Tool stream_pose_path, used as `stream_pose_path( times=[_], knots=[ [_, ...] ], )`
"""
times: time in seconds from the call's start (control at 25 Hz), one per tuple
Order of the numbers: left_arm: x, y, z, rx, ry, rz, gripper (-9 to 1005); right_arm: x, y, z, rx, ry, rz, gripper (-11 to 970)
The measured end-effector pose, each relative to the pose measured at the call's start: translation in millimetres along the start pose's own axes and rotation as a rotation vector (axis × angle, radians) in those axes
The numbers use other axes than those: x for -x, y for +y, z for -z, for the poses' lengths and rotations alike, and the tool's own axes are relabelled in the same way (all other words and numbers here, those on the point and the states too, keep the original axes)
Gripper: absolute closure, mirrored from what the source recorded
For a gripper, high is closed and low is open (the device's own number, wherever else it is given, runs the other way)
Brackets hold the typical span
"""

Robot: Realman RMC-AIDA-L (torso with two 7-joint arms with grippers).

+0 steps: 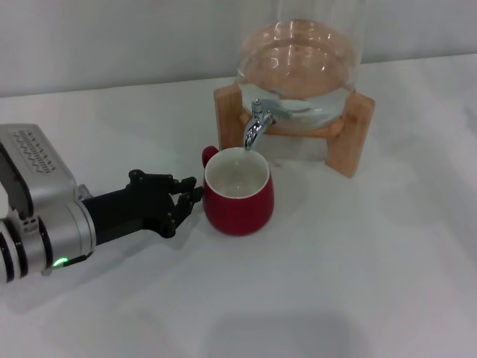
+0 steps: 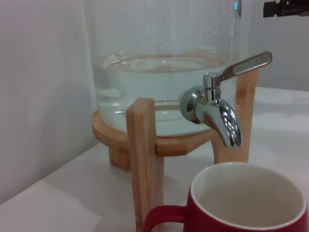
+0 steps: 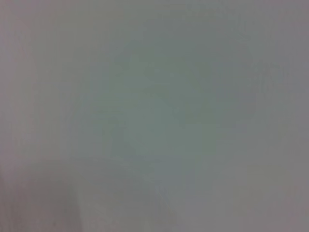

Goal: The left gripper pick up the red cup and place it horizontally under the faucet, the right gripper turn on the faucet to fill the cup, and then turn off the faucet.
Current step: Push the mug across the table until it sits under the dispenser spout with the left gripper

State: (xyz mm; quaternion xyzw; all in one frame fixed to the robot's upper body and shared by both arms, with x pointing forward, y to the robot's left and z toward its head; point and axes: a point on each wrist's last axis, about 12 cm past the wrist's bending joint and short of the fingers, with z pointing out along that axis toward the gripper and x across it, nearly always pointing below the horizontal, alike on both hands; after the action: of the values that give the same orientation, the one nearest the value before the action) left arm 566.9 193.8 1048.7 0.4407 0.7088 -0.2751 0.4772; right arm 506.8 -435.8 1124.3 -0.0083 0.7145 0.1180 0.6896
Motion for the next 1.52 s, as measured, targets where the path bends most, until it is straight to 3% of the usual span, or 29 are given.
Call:
stream_pose_path(
  times=[0.72,0.92,1.16,1.52],
  knots=[
    [14,13.8,-11,0.037,0.013,-0.027,828,2,1.2,-4,0.005,-0.005,0.004,328],
    [14,11.3,-12,0.024,0.015,-0.038,828,1,0.5,-3,0.002,-0.004,0.004,328],
    [10,-1.3,-12,-0.012,0.026,-0.06,828,0,-4.2,2,-0.019,-0.008,-0.006,328],
    [9,-4.2,-8,-0.009,0.015,-0.07,827,0,-3.3,0,-0.014,-0.01,-0.004,328]
  ],
)
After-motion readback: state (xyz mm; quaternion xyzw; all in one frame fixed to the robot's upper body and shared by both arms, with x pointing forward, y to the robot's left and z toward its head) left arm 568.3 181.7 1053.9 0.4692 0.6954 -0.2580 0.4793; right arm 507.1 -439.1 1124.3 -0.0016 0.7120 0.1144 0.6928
